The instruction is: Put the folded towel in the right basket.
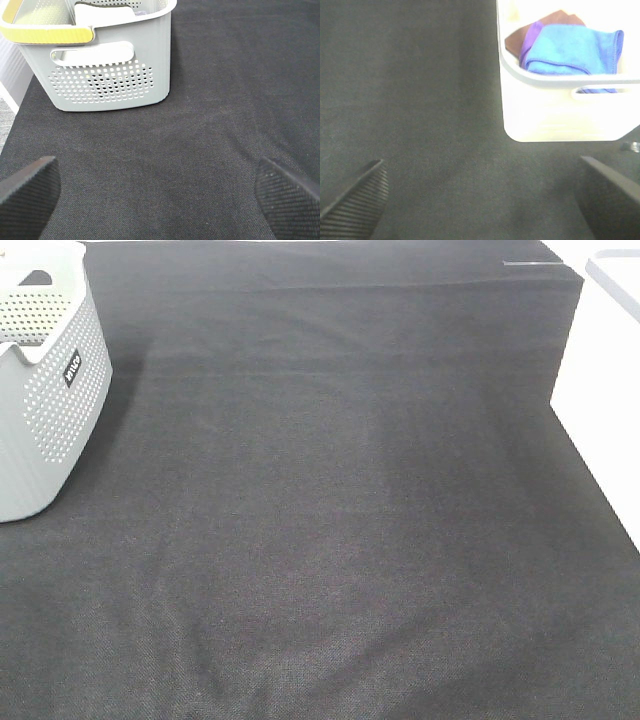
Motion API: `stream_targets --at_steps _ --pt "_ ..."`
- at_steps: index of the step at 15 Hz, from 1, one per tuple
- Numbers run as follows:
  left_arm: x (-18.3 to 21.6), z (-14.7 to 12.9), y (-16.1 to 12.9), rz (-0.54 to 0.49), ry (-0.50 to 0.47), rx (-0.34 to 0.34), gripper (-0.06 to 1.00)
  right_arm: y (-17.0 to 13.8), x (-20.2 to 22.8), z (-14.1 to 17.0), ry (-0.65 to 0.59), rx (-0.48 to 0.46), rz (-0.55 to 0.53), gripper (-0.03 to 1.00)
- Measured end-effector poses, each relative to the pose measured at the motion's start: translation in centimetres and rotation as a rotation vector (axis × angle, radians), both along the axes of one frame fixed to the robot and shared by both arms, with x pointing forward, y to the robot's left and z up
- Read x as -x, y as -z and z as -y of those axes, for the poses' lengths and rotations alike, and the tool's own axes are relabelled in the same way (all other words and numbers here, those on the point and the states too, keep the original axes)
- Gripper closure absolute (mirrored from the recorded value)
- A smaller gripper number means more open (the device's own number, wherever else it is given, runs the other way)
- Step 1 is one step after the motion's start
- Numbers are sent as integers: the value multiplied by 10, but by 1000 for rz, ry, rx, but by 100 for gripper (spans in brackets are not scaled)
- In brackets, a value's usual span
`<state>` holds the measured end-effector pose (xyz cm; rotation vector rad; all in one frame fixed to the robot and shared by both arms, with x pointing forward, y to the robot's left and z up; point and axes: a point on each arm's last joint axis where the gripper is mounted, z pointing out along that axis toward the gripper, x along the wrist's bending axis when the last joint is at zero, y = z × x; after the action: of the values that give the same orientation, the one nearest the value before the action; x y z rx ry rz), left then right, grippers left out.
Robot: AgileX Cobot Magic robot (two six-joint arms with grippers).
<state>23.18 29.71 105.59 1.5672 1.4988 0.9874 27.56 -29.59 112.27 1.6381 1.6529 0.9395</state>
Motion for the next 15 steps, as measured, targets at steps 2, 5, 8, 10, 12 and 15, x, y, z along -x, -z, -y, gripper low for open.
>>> stream_targets --at_steps 2,5,8,10,12,15 --pt "0 0 0 0 0 0 -5 31 24 2 -1 -2 53 0" --pt "0 0 0 0 0 0 -5 71 42 3 -5 1 105 0" --pt "0 0 0 0 -1 -2 -5 81 40 4 -13 31 63 0" --pt "0 0 0 0 -1 -2 -5 85 39 5 -8 48 35 0" --pt "0 0 0 0 -1 -2 -5 86 39 5 -8 48 34 0" --pt "0 0 0 0 -1 -2 -5 86 40 4 -13 37 34 0"
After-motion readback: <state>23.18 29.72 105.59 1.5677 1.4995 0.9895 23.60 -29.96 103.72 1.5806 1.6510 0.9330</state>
